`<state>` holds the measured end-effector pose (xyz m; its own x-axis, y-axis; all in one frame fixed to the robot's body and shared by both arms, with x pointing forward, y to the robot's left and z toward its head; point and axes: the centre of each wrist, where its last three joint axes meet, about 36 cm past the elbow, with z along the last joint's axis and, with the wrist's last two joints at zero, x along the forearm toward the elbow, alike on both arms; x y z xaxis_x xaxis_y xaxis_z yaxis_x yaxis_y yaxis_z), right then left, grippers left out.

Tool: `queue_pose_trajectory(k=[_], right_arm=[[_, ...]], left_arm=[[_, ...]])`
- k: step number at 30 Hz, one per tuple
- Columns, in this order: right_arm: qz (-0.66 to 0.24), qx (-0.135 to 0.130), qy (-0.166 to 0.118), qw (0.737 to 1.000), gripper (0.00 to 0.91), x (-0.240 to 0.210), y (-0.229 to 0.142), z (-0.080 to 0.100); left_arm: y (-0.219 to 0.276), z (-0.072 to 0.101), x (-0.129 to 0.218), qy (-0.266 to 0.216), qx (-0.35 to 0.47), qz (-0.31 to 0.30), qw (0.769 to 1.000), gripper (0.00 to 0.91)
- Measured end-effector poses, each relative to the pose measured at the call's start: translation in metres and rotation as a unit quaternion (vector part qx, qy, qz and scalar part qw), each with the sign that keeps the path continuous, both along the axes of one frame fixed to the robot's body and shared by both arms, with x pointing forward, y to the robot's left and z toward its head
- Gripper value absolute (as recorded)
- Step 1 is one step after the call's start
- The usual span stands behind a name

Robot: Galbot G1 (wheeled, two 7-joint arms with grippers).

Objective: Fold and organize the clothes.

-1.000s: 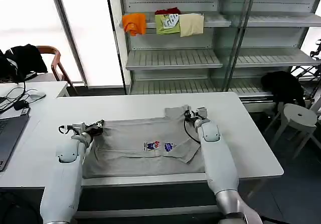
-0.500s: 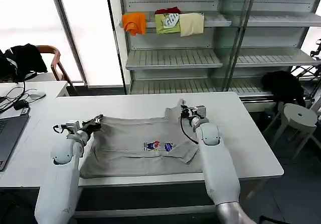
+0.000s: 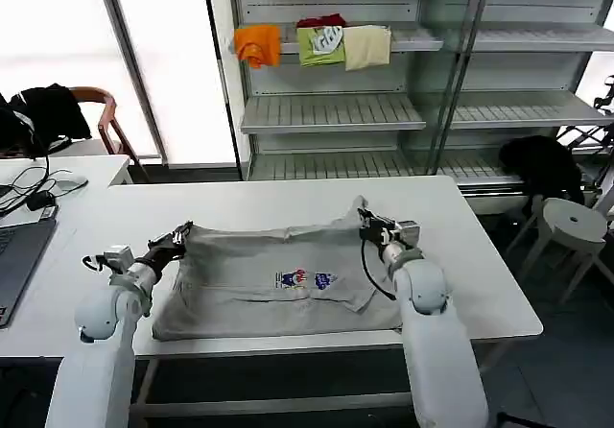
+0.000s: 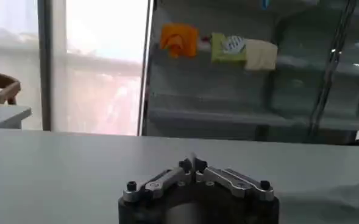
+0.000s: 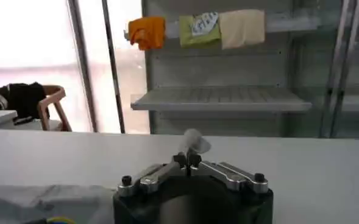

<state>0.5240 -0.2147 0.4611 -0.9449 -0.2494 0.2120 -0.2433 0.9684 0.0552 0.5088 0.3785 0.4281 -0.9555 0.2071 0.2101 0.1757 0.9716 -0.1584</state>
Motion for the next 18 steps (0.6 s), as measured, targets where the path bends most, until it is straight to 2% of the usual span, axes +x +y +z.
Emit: queue_pose_trajectory(k=[9,18], right_arm=[[-0.006,0.005,0.001,1.0,0.0,-0.054,-0.015,-0.005],[0.002,0.007,0.0,1.0,0.0,-0.094,-0.014,-0.003]], left_arm=[[0.005,-0.005,-0.036,0.002,-0.015,-0.006,1.0,0.0],[0.011,-0.005,-0.066,0.005,-0.016,-0.012,1.0,0.0]])
